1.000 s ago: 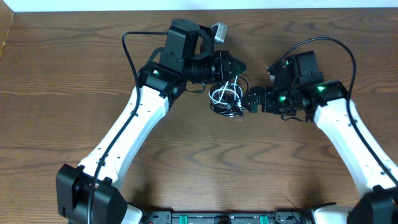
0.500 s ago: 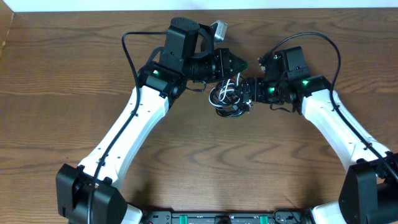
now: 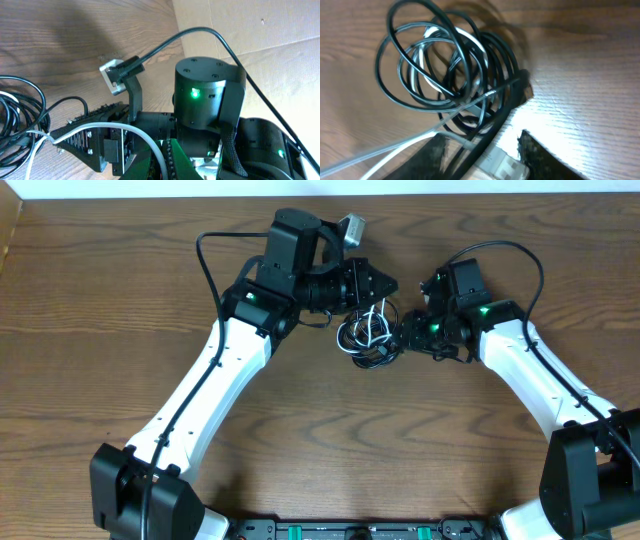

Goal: Untangle cables

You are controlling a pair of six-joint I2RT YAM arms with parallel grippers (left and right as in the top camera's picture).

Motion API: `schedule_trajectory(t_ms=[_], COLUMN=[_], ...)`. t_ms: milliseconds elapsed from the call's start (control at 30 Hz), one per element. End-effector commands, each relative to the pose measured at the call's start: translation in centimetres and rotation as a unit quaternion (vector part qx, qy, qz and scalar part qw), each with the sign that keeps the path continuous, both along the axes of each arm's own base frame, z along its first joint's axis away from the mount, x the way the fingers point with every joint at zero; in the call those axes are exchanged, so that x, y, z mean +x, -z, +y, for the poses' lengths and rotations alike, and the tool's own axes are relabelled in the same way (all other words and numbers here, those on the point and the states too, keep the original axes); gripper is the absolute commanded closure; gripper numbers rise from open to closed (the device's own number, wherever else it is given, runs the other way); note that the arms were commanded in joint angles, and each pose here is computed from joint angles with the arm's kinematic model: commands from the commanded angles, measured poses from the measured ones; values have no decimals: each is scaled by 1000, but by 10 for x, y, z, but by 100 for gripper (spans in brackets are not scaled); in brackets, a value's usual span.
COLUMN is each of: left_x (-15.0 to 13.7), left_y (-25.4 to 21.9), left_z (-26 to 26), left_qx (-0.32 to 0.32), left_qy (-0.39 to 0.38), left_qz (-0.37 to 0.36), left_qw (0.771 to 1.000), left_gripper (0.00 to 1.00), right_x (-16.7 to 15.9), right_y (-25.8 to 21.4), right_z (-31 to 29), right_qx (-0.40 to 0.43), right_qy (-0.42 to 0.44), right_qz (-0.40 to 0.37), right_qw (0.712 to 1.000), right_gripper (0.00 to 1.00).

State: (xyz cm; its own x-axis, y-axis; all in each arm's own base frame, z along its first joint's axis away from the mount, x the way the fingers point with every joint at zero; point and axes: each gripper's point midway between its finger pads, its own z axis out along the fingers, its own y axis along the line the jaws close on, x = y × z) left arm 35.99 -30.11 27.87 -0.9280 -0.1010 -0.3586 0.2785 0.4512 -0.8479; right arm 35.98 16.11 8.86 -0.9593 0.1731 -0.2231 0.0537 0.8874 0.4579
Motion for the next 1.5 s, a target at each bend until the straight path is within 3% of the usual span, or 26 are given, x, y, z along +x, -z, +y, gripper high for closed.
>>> schedule_trajectory(t_ms=[0, 167, 367, 467, 533, 633, 767, 900, 1233, 1467], left_x=[9, 21, 19, 16, 16, 15, 10, 2, -2, -1], left_y=[-8, -3, 36, 45, 45, 42, -3, -59, -161, -214], left_z=[15, 37, 66, 72, 72, 69, 40, 22, 22, 58], left_qx=[-16, -10, 69, 89, 91, 82, -17, -120, -261, -326], left_qy=[-41, -68, -119, -127, -125, -117, -28, 45, 70, 50], left_qz=[35, 45, 97, 106, 103, 101, 45, 2, -71, -117], left_qw=[998, 997, 986, 982, 983, 985, 998, 992, 960, 937], left_gripper=[93, 92, 93, 92, 92, 92, 93, 93, 92, 92], right_x=[-1, -1, 8, 11, 11, 9, 6, 4, 2, -8], right_y=[-1, -3, -7, -6, -5, -2, 3, 4, 11, 19], right_z=[-3, 1, -13, -27, -34, -41, -42, -44, -59, -93], right_qx=[-19, -3, 8, 7, 5, -5, -29, -38, -86, -164], right_qy=[3, -4, 16, 34, 43, 50, 51, 53, 88, 160], right_qz=[1, 2, -1, 3, 9, 17, 19, 20, 28, 53], right_qw=[1000, 1000, 1000, 999, 999, 999, 998, 998, 992, 972], right_gripper=[53, 48, 53, 72, 95, 99, 99, 99, 99, 99])
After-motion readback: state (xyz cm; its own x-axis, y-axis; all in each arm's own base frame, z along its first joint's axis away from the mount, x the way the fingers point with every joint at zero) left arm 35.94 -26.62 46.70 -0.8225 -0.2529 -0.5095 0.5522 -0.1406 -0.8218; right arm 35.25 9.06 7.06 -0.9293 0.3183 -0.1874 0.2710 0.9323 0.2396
